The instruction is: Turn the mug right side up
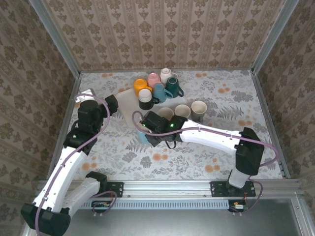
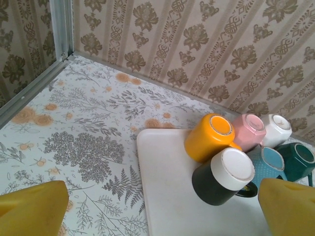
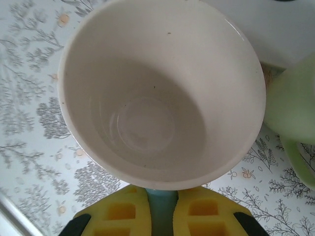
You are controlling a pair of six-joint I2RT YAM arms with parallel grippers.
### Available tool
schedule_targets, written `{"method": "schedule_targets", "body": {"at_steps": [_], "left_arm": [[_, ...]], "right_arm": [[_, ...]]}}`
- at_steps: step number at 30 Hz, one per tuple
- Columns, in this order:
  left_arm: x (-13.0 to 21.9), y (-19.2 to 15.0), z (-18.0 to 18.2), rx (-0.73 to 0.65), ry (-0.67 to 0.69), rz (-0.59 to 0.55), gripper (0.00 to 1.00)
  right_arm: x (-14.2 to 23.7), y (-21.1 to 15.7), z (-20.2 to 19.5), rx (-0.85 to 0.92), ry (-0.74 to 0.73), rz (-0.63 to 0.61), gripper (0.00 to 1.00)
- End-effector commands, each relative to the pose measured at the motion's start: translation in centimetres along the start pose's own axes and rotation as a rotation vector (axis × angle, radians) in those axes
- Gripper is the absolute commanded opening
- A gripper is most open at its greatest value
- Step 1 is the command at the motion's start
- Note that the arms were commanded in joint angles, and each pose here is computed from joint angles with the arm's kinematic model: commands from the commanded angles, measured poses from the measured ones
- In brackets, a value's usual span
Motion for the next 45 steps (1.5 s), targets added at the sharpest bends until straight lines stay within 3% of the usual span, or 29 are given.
{"method": "schedule_targets", "body": {"at_steps": [1,21,45], "left_arm": [[0.3,0.3,0.3,-0.014,0.014,-0.021,1.0],[0.4,-0.1,-0.5,-0.046,-0.007,-0.013,1.0],[0.0,-0.6,-0.4,-0.053,0.005,0.008,1.0]], "right_arm": [[0.8,3.0,-1.2,0.0,-0.108,-0.101,0.0],[-4.7,3.7,-4.4,-0.031,-0.311,-0.069,0.0],[-6.2,3.1,-5.0,-0.169,-0.299,-0.094,0.14]]}}
Point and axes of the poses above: each hand's point on the last joint's axis, 136 mm out from that joint toward the fingers, its own x axis back along the fingers, its own z axis along the line the jaws close on, y = z × x, the point moved 2 cm from there along x, back along the fingers, and after that the axes turned 2 degrees about -x, right-handed, at the moved point
